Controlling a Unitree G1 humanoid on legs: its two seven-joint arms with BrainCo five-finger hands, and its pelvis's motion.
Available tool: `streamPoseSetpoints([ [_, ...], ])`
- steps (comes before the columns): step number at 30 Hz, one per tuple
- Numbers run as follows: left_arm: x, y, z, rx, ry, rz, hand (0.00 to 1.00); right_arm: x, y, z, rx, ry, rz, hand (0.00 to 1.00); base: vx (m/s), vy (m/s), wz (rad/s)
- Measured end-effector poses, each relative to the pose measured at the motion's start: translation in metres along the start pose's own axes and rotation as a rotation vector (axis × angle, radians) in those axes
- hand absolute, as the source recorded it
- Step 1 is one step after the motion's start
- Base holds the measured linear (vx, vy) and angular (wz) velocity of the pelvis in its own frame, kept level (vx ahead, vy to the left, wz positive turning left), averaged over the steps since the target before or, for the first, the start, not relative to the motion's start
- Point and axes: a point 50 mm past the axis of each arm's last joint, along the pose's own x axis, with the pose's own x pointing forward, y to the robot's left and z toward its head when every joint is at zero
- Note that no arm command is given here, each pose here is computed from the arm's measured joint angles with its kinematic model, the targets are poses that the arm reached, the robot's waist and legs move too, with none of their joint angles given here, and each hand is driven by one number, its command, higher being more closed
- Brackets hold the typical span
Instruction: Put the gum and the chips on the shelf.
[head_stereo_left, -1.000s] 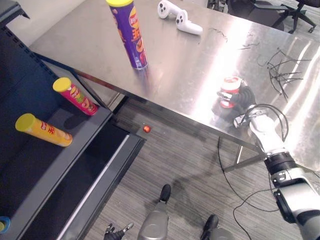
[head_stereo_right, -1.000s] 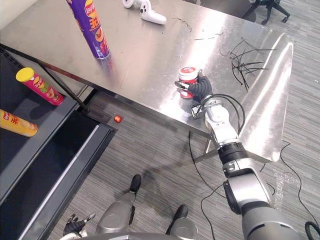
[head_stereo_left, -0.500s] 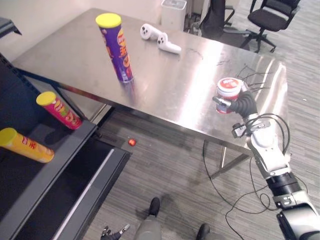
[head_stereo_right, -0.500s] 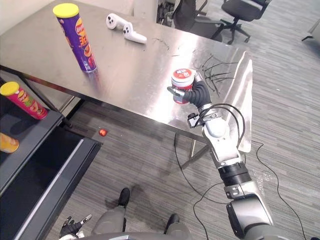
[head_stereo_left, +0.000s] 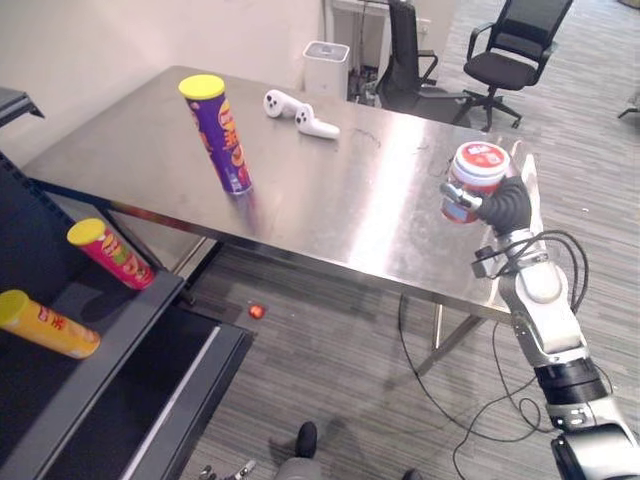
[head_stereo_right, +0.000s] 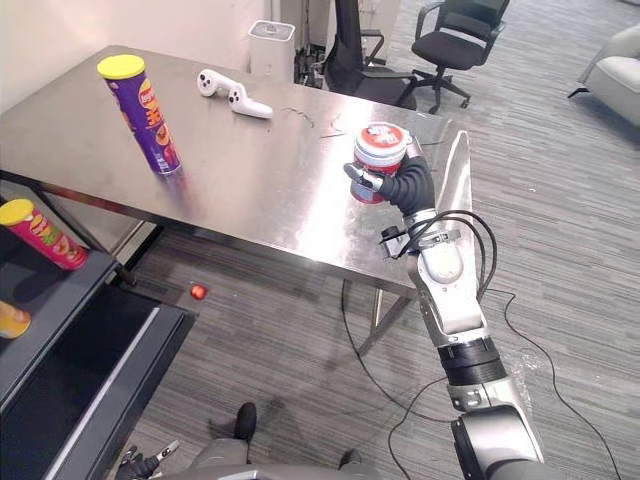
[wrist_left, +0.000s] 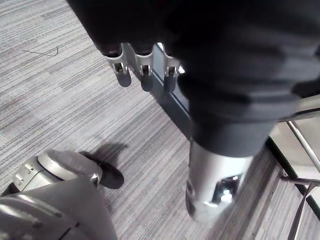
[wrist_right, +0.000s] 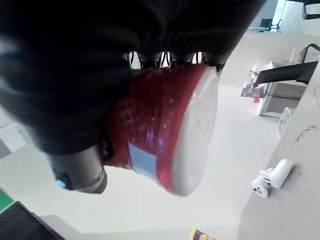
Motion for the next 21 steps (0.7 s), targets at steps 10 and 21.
streamPoseSetpoints([
  [10,-0.002,0.005,-0.009,0.009,0.034,0.020,0.00,-0.021,0.006,-0.008,0.058,0.040,0.040,1.00,-0.01,-0.009,0.01],
  [21,-0.007,0.013,-0.022,-0.064,0.084,0.084,0.00,-0.024,0.043,-0.026,0.169,0.117,0.123,1.00,-0.05,-0.083,0.55],
])
